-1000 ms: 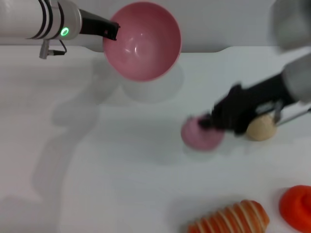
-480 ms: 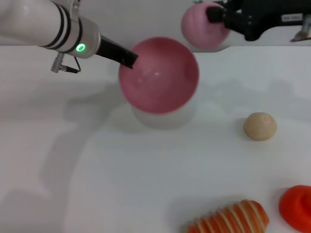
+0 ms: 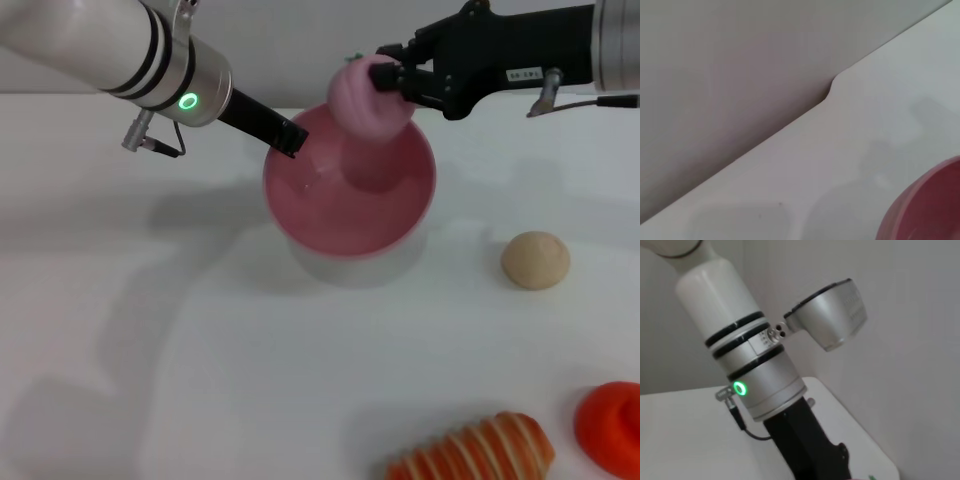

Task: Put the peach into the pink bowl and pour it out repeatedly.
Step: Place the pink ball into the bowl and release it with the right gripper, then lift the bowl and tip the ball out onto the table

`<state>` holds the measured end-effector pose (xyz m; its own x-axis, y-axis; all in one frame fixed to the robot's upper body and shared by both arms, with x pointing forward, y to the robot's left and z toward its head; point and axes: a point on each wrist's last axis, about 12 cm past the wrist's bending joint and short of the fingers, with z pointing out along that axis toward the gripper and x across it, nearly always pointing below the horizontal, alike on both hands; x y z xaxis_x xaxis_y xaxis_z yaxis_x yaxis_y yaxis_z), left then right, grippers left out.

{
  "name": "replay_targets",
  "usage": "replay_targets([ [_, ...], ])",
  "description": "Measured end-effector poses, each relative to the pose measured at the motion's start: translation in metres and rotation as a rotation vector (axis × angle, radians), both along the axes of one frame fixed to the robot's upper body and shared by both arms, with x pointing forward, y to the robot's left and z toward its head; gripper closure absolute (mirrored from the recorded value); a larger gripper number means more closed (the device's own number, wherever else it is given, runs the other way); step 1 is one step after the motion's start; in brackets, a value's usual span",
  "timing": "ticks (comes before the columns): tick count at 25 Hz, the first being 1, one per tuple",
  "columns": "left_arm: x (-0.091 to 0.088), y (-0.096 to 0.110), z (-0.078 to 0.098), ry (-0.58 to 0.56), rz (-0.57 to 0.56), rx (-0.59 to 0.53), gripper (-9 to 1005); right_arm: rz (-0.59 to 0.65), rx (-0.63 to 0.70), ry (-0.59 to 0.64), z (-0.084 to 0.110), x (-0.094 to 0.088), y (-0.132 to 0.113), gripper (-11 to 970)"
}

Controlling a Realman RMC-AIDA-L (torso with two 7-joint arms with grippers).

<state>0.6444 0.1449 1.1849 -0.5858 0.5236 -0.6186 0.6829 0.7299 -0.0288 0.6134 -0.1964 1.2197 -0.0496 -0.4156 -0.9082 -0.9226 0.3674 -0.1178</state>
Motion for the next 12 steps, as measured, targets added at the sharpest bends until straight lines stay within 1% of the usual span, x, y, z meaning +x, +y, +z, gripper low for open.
replay_targets([
  [1,0.0,0.0,0.0,-0.001,0.0,0.0,962,-0.006,-0.002,-0.008,-0.001,0.001,0.0,897],
  [8,0.002,-0.002,0.002,-0.013,-0.003,0.0,961,-0.058,0.017,-0.027,-0.002,0.001,-0.011,743],
  [10,0.003,-0.002,0.003,-0.02,-0.001,-0.001,961,-0.083,0.035,-0.034,-0.003,0.001,-0.017,699],
  [12,0.005,-0.001,0.003,-0.033,0.006,-0.005,961,-0.13,0.062,-0.051,-0.002,0.001,-0.029,651],
])
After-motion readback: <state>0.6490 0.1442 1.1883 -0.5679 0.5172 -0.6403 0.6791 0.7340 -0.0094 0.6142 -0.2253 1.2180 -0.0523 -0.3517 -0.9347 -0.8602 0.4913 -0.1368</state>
